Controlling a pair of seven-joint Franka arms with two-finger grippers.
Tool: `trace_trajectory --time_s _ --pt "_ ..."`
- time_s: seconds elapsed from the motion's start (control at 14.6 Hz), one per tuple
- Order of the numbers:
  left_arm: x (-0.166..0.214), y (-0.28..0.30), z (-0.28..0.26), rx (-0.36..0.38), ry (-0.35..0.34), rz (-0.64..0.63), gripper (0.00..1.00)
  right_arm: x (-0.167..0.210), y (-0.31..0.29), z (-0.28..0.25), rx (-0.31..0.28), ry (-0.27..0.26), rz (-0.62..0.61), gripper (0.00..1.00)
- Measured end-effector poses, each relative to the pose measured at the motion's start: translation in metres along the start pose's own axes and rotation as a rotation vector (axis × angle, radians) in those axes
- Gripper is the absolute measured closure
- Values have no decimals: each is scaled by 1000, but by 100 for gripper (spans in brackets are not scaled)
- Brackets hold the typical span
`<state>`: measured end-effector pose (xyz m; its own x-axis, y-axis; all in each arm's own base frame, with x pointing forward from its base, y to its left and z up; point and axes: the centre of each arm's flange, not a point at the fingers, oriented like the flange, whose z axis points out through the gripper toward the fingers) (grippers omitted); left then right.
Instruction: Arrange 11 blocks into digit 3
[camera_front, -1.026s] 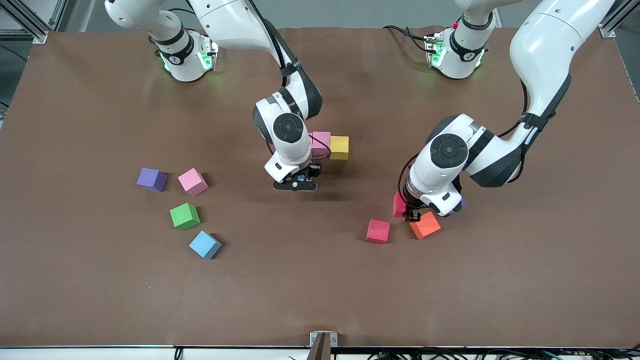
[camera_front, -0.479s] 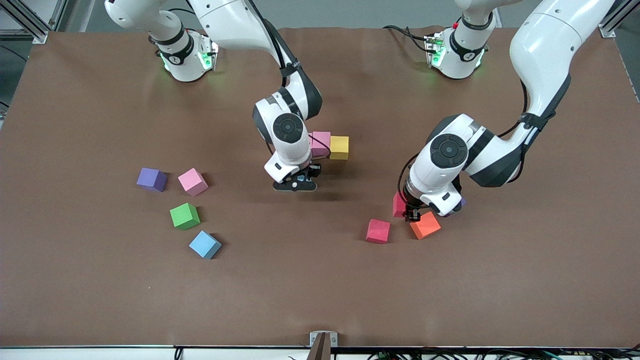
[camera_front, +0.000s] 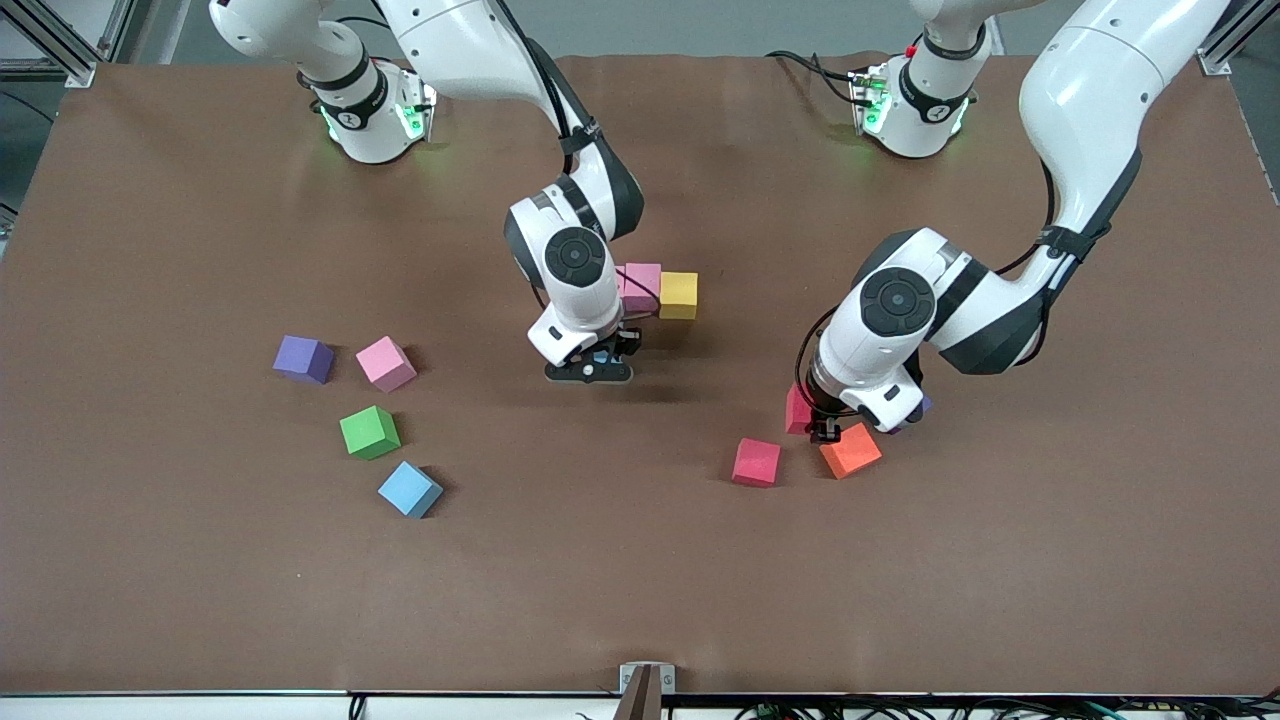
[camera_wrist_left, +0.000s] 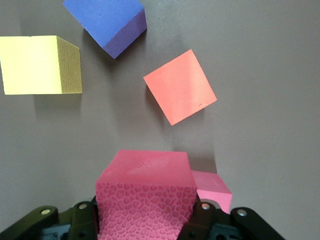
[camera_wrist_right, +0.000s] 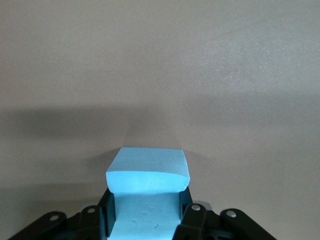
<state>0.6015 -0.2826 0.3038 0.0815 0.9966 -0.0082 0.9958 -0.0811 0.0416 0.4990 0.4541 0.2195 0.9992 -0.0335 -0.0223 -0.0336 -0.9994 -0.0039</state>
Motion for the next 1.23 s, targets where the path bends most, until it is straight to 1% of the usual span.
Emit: trace_trajectory --time_s 0.82,0.89,0.96,1.16,1.23 --pt "0 0 0 0 0 0 41 0 1 0 -3 -5 4 48" --pt "0 0 0 0 0 0 41 1 4 1 -10 -15 9 42" --pt "0 0 0 0 0 0 41 1 7 3 -18 -28 14 33" --pt "0 0 0 0 0 0 41 3 11 4 -24 -34 21 4" --pt "0 0 0 0 0 0 41 3 11 4 -23 -34 21 0"
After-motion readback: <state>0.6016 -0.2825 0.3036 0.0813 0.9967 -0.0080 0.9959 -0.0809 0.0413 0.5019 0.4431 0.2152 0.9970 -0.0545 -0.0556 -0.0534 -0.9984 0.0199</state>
